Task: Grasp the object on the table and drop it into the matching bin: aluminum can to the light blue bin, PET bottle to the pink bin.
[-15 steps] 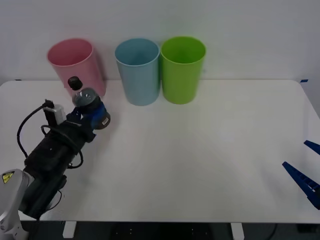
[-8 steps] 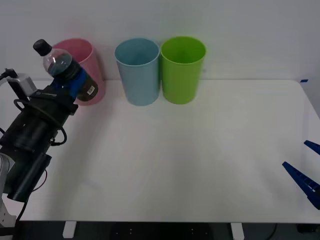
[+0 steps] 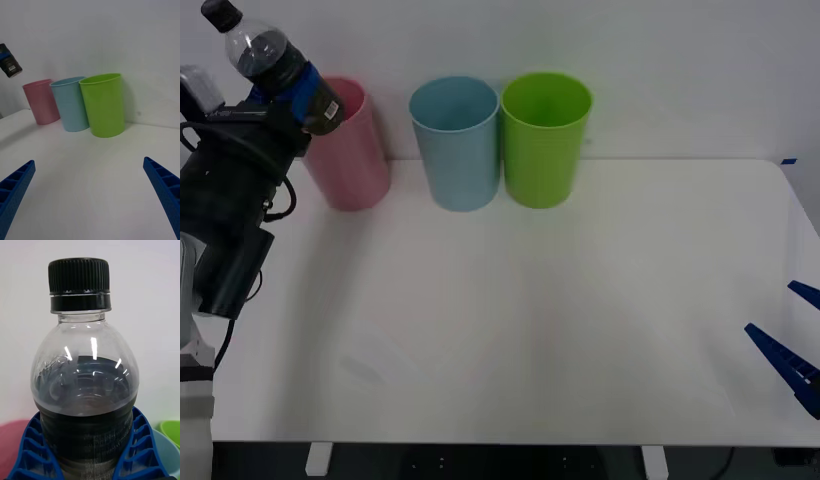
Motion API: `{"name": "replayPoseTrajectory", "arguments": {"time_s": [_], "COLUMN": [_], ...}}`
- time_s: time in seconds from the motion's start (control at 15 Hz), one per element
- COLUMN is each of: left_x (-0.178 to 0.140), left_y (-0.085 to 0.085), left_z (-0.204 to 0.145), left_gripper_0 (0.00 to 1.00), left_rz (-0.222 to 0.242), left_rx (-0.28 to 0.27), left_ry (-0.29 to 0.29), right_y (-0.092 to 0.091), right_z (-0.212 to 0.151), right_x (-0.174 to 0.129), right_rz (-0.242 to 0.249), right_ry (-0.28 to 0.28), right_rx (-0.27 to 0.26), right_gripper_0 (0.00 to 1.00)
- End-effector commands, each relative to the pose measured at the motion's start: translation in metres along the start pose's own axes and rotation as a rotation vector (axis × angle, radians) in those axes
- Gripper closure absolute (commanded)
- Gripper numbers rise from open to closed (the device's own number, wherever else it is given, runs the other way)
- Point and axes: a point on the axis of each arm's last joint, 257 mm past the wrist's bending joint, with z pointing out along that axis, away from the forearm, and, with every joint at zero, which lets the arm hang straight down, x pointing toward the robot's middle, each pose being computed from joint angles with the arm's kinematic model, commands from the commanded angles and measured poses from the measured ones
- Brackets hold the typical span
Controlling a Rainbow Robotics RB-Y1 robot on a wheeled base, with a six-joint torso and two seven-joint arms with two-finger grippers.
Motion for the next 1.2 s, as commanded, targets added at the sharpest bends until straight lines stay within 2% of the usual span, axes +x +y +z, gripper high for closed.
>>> {"name": "replayPoseTrajectory", "arguments": {"time_s": [0.07, 0.2, 0.53, 0.73, 0.93, 1.2], "left_x": [-0.001, 0.004, 0.017, 0.024, 0.03, 0.032], "left_y": [0.016, 0.03, 0.063, 0.074, 0.077, 0.075], "left_z": [0.029, 0.044, 0.083, 0.099, 0.115, 0.12], "left_gripper_0": [1.0, 1.0, 1.0, 1.0, 1.0, 1.0], "left_rz": [0.039, 0.071, 0.191, 0.242, 0.272, 0.283], "left_rx": [-0.019, -0.034, -0.07, -0.085, -0.096, -0.1], "left_ry": [0.015, 0.044, 0.138, 0.188, 0.224, 0.234], "right_y": [0.0, 0.0, 0.0, 0.0, 0.0, 0.0], "right_z": [0.0, 0.0, 0.0, 0.0, 0.0, 0.0], "right_x": [0.0, 0.0, 0.0, 0.0, 0.0, 0.0], "right_rz": [0.0, 0.0, 0.0, 0.0, 0.0, 0.0], "right_ry": [0.0, 0.0, 0.0, 0.0, 0.0, 0.0], "right_rx": [0.0, 0.0, 0.0, 0.0, 0.0, 0.0], "right_gripper_0": [0.0, 0.0, 0.0, 0.0, 0.0, 0.0]}}
